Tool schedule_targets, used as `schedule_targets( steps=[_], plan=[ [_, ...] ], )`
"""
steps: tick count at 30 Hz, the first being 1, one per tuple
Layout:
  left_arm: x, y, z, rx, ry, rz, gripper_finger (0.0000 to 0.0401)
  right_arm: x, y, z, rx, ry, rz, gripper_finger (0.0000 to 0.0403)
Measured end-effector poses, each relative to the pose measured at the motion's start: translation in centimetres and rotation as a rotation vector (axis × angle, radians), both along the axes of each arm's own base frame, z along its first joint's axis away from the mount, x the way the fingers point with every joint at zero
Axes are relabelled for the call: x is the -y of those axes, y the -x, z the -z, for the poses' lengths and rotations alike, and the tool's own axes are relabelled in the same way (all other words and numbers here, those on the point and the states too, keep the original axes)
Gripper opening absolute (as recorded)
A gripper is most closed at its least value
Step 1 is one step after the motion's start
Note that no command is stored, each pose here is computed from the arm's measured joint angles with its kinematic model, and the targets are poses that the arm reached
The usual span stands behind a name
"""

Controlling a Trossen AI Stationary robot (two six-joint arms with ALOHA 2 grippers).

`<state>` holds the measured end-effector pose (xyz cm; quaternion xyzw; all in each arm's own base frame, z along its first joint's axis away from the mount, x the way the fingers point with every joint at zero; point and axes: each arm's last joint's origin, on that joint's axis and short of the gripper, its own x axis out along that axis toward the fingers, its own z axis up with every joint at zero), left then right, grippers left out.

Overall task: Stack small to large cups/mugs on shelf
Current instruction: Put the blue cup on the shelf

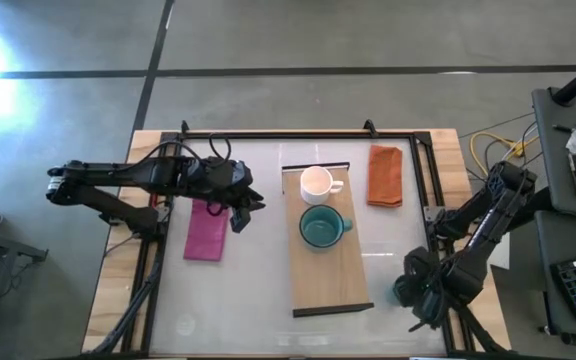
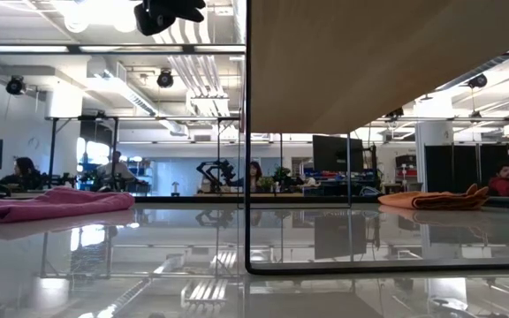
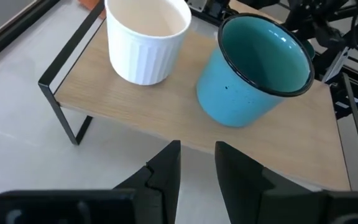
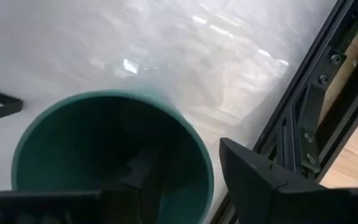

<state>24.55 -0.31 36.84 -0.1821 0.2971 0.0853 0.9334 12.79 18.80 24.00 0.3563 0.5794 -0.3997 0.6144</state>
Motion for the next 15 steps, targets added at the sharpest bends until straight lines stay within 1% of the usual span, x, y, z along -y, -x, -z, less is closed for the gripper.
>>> schedule_targets(
  steps=[4, 7, 10, 14, 15],
  plan=[
    [0.0, 0.0, 0.0, 0.0, 0.002, 0.004, 0.0086, 0.0, 0.0, 0.0, 0.0, 0.002, 0.004, 0.0135],
    [0.0, 0.0, 0.0, -0.001, 0.002, 0.004, 0.0086, 0.1, 0.0, -0.3, 0.007, -0.012, 0.005, 0.0115],
    [0.0, 0.0, 0.3, -0.008, 0.002, 0.005, 0.0086, 0.2, 0.1, -0.7, 0.016, -0.025, 0.01, 0.0081],
    [0.0, 0.0, 0.6, -0.019, 0.002, 0.004, 0.0086, 0.3, 0.1, -1.3, 0.026, -0.047, -0.02, 0.0021],
    [0.1, 0.0, 0.6, -0.019, 0.002, 0.005, 0.0086, 0.4, 0.1, -1.5, 0.032, -0.057, -0.026, 0.0016]
  ],
)
